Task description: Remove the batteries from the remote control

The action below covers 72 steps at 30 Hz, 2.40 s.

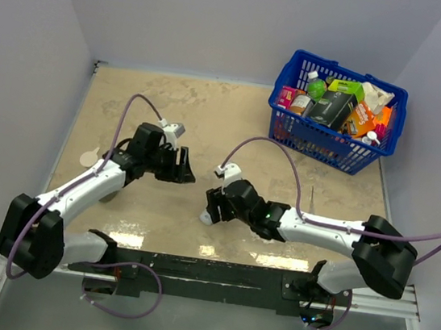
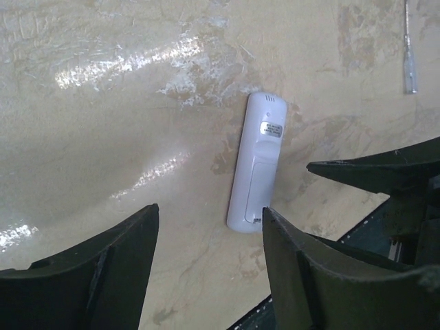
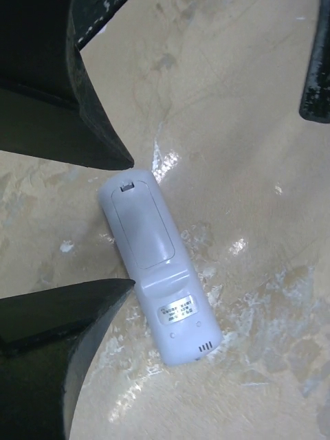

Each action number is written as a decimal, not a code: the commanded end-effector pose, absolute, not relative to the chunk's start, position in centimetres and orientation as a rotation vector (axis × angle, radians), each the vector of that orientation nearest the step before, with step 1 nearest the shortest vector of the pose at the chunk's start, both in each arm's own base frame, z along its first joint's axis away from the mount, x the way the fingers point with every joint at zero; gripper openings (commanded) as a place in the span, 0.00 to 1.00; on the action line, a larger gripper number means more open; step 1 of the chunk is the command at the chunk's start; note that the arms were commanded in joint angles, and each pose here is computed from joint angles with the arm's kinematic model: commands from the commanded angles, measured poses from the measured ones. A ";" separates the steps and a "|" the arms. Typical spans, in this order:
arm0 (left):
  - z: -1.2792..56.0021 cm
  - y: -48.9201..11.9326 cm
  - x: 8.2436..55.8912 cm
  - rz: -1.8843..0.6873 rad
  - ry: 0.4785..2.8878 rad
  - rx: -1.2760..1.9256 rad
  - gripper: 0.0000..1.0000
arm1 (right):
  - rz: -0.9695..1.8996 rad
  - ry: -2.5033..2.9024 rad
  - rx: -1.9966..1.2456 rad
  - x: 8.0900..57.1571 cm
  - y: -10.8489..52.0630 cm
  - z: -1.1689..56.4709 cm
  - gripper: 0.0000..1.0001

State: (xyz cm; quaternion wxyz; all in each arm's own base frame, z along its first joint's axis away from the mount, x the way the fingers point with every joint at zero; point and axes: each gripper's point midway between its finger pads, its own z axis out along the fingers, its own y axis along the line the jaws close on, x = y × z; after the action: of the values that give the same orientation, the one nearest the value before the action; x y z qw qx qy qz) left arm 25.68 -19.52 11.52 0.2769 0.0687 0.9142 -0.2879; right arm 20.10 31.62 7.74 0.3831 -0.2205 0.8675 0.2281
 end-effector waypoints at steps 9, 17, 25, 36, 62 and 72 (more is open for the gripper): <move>11.7 -17.1 25.6 -0.878 2.411 0.132 0.66 | 0.483 1.981 -0.929 20.3 34.9 8.7 0.68; 11.5 -17.0 25.4 -0.877 2.417 0.132 0.66 | 0.423 1.977 -0.966 20.2 34.7 7.5 0.65; 11.5 -17.0 25.4 -0.874 2.413 0.130 0.66 | 0.370 1.986 -1.003 20.1 34.5 6.5 0.64; 11.6 -16.9 25.5 -0.868 2.409 0.126 0.66 | 0.306 1.984 -1.006 20.4 34.3 6.3 0.59; 11.4 -16.9 25.4 -0.867 2.418 0.124 0.66 | 0.271 2.022 -1.026 20.0 33.8 5.3 0.57; 11.5 -16.9 25.4 -0.868 2.415 0.126 0.66 | 0.222 2.021 -1.026 20.5 33.5 5.2 0.54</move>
State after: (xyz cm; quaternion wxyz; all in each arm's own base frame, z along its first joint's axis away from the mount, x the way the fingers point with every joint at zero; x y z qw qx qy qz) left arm 25.16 -16.72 10.76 0.2649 0.0352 0.9102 -0.3165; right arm 19.64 33.19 4.50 0.4049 -0.4141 0.8083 0.1064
